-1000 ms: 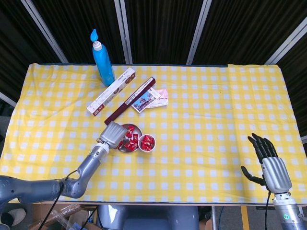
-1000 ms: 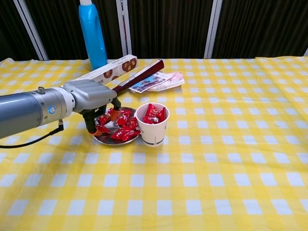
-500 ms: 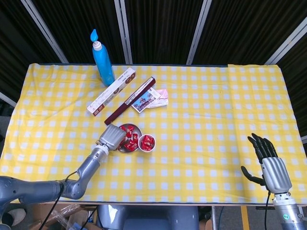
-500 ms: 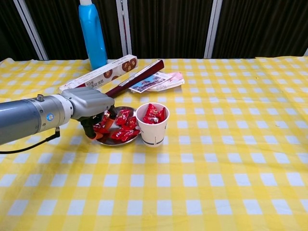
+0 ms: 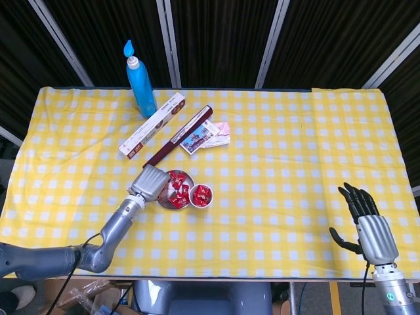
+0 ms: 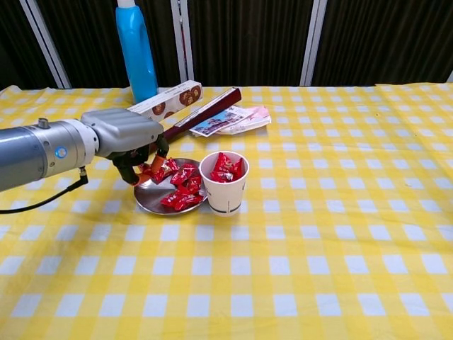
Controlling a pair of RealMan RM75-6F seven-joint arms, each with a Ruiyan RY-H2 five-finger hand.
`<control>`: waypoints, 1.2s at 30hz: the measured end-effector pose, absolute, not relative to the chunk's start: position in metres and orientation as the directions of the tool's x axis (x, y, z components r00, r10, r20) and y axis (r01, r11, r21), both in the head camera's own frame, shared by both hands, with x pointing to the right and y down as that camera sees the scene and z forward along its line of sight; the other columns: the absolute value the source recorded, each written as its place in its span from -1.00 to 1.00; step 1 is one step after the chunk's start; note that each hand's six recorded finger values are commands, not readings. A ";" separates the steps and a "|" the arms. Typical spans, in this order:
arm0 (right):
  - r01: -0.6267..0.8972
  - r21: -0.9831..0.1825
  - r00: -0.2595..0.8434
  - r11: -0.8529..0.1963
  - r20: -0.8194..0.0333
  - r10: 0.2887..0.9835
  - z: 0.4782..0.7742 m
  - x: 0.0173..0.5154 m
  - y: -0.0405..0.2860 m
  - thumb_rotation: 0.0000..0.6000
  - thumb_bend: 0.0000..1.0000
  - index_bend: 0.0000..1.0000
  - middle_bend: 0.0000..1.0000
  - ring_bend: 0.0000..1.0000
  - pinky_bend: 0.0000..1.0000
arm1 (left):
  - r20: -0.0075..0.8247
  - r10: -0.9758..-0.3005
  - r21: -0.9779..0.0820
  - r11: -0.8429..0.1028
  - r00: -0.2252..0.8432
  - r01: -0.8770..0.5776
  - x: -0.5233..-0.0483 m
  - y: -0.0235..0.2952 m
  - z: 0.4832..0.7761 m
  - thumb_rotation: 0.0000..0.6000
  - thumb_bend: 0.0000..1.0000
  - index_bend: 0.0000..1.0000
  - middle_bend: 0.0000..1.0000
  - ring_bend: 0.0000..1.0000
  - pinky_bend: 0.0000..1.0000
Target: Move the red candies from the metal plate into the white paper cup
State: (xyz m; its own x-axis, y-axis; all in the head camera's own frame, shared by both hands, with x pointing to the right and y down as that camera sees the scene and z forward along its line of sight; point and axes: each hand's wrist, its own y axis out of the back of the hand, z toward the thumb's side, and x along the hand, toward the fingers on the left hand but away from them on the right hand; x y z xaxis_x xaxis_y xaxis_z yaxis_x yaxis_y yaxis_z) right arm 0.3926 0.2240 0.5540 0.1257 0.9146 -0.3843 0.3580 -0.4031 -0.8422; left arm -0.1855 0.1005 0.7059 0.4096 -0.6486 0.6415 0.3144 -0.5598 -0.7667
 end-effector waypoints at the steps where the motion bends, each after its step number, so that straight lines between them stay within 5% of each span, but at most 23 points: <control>1: 0.358 -0.843 0.126 -0.403 -0.384 0.915 0.554 0.392 0.224 1.00 -0.22 -1.00 -1.00 -1.00 -1.00 | 0.632 -0.653 -0.774 -0.555 0.417 0.305 -0.184 0.099 0.701 1.00 -0.09 0.14 0.81 0.89 0.97; 14: 0.356 -0.845 0.126 -0.400 -0.381 0.916 0.554 0.392 0.224 1.00 -0.23 -1.00 -1.00 -1.00 -1.00 | 0.471 -0.671 -0.868 -0.469 0.572 0.163 -0.129 0.083 0.627 1.00 -0.09 0.14 0.80 0.89 0.97; 30: 0.366 -0.844 0.126 -0.392 -0.372 0.920 0.550 0.394 0.222 1.00 -0.22 -1.00 -1.00 -1.00 -1.00 | 0.517 -0.599 -0.841 -0.490 0.611 0.231 -0.085 0.115 0.654 1.00 -0.29 0.07 0.79 0.89 0.97; 36: 0.363 -0.846 0.126 -0.390 -0.370 0.920 0.550 0.394 0.223 1.00 -0.22 -1.00 -1.00 -1.00 -1.00 | 0.520 -0.606 -0.836 -0.505 0.602 0.213 -0.080 0.116 0.660 1.00 -0.43 -0.12 0.75 0.89 0.97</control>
State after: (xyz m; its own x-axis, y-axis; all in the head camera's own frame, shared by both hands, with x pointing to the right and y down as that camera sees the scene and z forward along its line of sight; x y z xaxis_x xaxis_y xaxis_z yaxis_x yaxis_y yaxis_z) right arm 0.3944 0.2226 0.5501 0.1258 0.9203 -0.3705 0.3627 -0.3902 -0.8463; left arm -0.0797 0.1165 0.6602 0.6018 -0.6062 0.5200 0.2134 -0.5054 -0.8361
